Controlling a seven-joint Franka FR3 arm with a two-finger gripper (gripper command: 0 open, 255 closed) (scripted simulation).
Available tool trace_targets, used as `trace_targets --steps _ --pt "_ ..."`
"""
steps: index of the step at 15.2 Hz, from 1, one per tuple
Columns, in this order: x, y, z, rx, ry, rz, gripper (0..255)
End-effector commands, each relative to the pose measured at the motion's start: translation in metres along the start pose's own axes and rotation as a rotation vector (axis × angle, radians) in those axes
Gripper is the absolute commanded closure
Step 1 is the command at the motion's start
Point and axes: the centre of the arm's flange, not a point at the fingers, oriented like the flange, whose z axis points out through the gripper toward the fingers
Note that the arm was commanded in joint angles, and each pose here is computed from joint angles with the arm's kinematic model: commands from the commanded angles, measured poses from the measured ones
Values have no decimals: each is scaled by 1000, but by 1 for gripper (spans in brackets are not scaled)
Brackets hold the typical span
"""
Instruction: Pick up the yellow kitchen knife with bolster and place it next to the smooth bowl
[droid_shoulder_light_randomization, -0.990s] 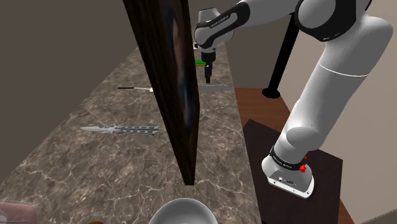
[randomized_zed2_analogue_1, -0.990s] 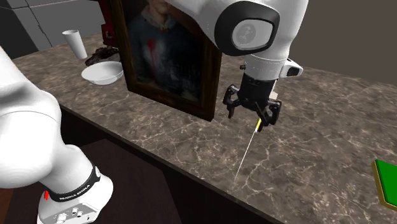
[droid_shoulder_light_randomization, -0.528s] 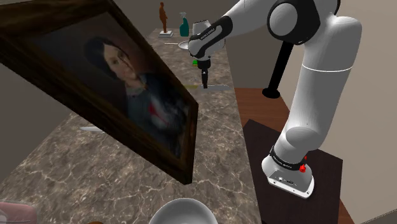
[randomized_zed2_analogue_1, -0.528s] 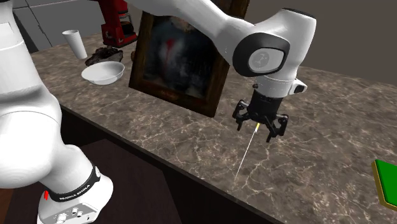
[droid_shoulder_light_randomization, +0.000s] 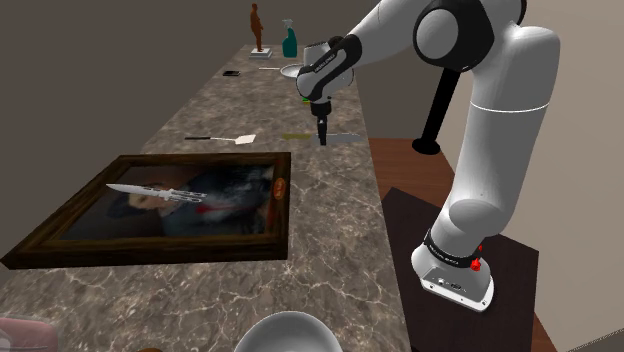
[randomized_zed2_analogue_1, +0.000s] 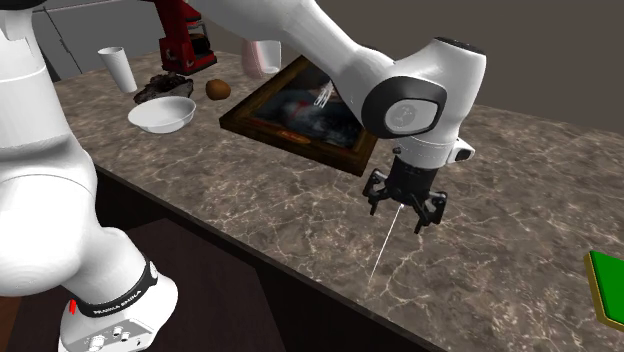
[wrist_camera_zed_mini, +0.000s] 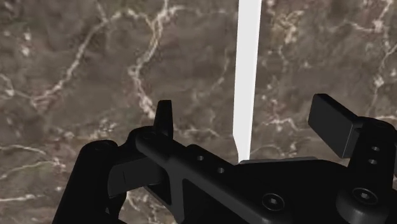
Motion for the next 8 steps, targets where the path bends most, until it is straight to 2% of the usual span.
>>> trace_targets --steps 1,4,5,8 --pt "0 0 0 0 0 0 0" --pt "0 0 0 0 0 0 0" --pt "0 0 0 0 0 0 255" --pt "0 0 0 0 0 0 255"
